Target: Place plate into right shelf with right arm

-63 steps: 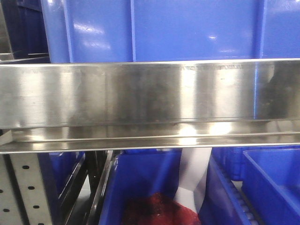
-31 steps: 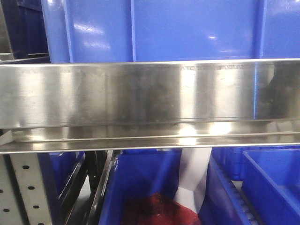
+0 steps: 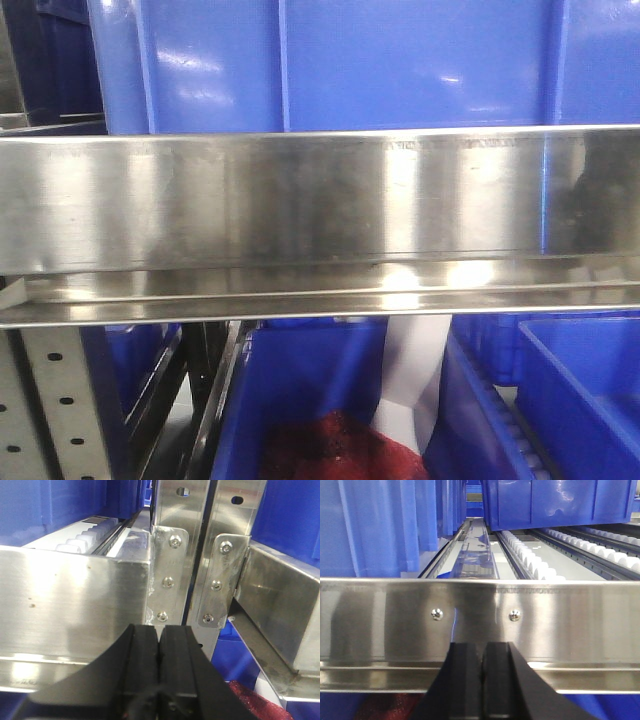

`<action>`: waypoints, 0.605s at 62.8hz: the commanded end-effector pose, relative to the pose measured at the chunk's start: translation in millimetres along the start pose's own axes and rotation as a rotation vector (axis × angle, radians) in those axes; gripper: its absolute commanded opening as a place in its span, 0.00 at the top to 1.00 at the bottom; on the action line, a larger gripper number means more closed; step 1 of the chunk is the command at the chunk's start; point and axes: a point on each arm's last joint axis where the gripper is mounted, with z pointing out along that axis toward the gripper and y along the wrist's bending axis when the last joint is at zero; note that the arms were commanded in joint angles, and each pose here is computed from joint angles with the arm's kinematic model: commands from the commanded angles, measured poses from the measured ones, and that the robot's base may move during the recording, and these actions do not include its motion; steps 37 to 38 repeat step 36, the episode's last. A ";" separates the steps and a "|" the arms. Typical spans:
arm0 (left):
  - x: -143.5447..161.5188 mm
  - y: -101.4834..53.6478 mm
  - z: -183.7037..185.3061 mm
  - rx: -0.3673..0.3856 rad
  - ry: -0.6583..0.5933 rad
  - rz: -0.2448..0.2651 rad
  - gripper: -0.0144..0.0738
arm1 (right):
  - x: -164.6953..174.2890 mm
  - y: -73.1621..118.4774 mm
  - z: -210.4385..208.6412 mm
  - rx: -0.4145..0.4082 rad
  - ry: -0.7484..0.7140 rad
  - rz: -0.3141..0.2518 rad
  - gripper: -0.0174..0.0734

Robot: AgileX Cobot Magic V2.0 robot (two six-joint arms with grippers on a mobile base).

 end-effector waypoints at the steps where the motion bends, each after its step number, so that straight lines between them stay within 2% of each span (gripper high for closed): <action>1: -4.5 -0.9 0.0 0.015 -0.078 -0.008 0.89 | -9.9 0.0 -1.8 0.002 -0.100 -0.010 0.75; 38: -4.5 -0.9 0.0 0.015 -0.078 -0.008 0.89 | -9.9 0.0 -1.8 0.002 -0.100 -0.010 0.75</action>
